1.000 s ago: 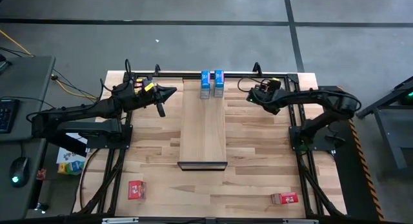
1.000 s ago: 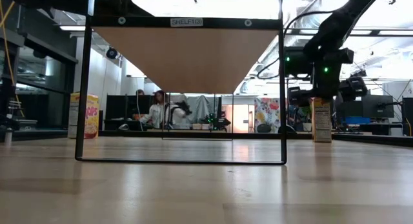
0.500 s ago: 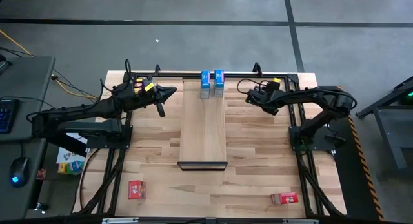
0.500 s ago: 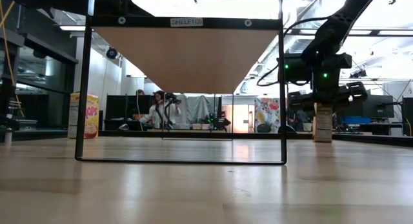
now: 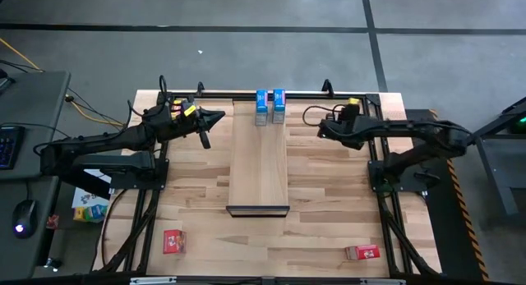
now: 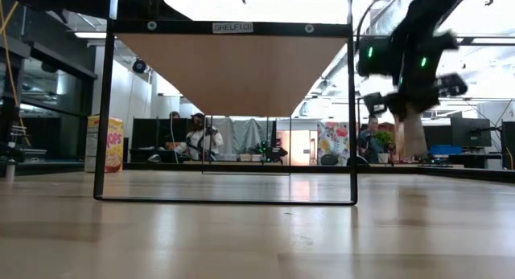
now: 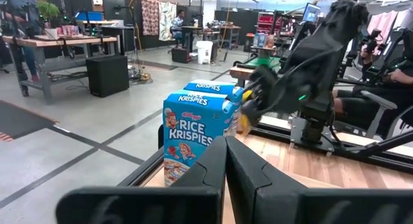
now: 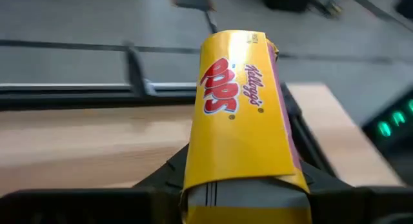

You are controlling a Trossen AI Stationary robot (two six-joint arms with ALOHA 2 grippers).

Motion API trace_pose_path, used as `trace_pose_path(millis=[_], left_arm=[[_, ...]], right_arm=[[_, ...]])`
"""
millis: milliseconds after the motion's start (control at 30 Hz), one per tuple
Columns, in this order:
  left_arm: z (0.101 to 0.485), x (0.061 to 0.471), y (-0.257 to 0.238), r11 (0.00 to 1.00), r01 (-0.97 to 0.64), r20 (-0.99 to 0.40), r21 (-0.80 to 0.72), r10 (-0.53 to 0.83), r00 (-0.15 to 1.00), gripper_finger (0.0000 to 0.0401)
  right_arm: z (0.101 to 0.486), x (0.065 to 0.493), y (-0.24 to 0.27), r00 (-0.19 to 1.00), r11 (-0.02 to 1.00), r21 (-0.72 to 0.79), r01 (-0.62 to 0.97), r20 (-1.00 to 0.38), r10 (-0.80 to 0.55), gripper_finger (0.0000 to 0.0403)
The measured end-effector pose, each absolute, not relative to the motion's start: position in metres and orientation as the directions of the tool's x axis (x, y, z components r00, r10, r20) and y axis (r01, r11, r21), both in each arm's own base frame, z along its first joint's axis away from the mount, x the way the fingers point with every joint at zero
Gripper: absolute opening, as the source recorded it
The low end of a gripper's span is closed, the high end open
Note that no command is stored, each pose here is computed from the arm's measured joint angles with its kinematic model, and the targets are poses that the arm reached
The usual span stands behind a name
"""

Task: Stack cereal on shelf
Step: Put the right yellow cereal box on the shelf

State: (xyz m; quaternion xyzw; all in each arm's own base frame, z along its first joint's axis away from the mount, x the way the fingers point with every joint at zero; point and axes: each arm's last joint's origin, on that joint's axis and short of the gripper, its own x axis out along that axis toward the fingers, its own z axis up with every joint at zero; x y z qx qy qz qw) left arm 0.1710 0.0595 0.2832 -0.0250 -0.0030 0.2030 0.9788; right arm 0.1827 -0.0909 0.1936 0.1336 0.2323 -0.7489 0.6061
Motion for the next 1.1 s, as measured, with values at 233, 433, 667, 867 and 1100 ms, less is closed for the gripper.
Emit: trace_pose_path(millis=[233, 433, 667, 867, 1100], left_arm=[[0.284, 0.171, 0.059, 0.916, -0.397, -0.001, -0.051, 0.397, 0.918, 0.0000], [0.284, 0.171, 0.059, 0.916, -0.396, -0.001, -0.071, 0.397, 0.918, 0.0000], [0.283, 0.171, 0.059, 0.915, -0.396, -0.002, -0.074, 0.397, 0.918, 0.0000], [0.284, 0.171, 0.059, 0.916, -0.395, -0.001, -0.075, 0.396, 0.918, 0.0000], [0.284, 0.171, 0.059, 0.916, -0.394, -0.001, -0.075, 0.395, 0.919, 0.0000]], right_arm=[[0.263, 0.194, -0.039, 0.220, 0.420, -0.200, 0.885, -0.616, -0.757, 0.0111], [0.309, 0.201, 0.009, 0.543, 0.747, -0.072, 0.661, -0.642, -0.541, 0.0111], [0.350, 0.220, 0.051, 0.764, 0.829, -0.033, 0.558, -0.368, -0.530, 0.0111], [0.337, 0.257, 0.055, 0.726, 0.762, -0.017, 0.647, -0.290, -0.623, 0.0111], [0.315, 0.295, 0.048, 0.635, 0.650, 0.039, 0.759, -0.269, -0.724, 0.0111]])
